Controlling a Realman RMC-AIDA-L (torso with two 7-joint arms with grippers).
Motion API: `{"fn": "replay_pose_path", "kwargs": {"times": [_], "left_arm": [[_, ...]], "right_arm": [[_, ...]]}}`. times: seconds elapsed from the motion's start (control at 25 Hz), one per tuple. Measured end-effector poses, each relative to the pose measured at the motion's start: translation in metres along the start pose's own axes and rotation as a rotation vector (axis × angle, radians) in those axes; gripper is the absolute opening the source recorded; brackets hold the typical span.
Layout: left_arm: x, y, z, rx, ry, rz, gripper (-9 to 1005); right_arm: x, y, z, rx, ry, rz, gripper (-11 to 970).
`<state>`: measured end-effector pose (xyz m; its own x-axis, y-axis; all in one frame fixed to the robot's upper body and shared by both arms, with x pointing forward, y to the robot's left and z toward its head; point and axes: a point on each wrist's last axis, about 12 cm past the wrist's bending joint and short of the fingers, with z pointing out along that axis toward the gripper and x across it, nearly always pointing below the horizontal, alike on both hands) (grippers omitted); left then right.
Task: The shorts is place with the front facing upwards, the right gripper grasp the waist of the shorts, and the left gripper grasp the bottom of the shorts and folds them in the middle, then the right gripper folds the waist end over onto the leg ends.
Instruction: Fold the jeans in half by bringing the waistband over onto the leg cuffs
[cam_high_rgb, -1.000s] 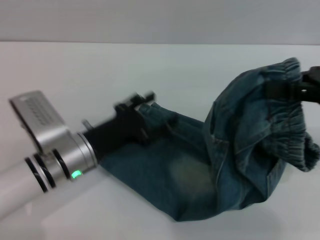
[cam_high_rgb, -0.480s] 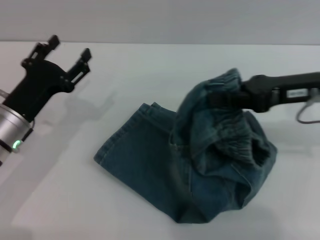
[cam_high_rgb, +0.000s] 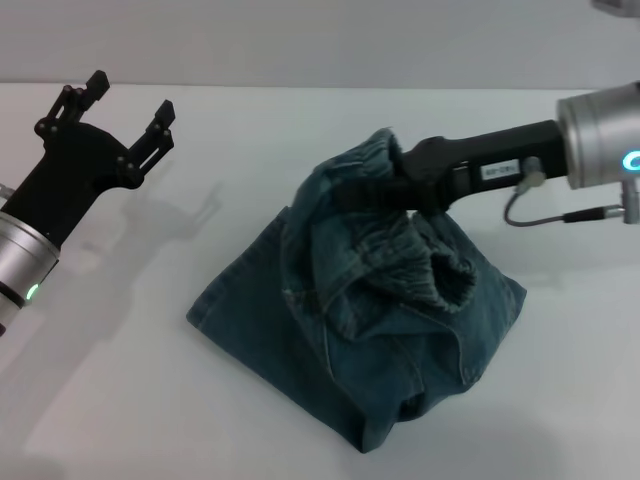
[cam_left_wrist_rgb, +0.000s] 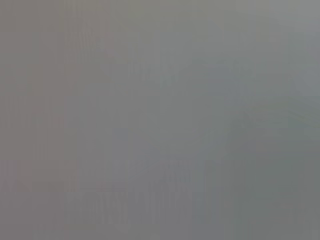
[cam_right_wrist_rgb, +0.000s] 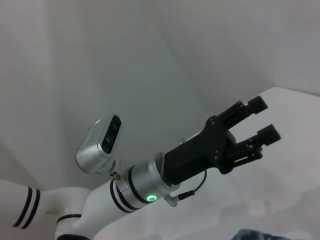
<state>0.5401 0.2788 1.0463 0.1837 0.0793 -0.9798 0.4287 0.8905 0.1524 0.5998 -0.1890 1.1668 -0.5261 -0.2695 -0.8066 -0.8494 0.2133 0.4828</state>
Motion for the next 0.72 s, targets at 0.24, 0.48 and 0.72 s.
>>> {"fn": "replay_pose_path", "kwargs": {"times": [0.24, 0.48, 0.72], "left_arm": [[0.002, 0.000, 0.001, -0.013, 0.019, 0.004, 811], [0.001, -0.003, 0.005, -0.011, 0.013, 0.025, 811], [0.002, -0.004, 0.011, -0.007, 0.023, 0.029, 811]], "right_arm": [[-0.010, -0.001, 0.011, 0.004, 0.053, 0.017, 179], [-0.014, 0.002, 0.017, 0.001, 0.089, -0.022, 396], [-0.023, 0.008, 0.025, -0.008, 0.064, -0.165, 533]]}}
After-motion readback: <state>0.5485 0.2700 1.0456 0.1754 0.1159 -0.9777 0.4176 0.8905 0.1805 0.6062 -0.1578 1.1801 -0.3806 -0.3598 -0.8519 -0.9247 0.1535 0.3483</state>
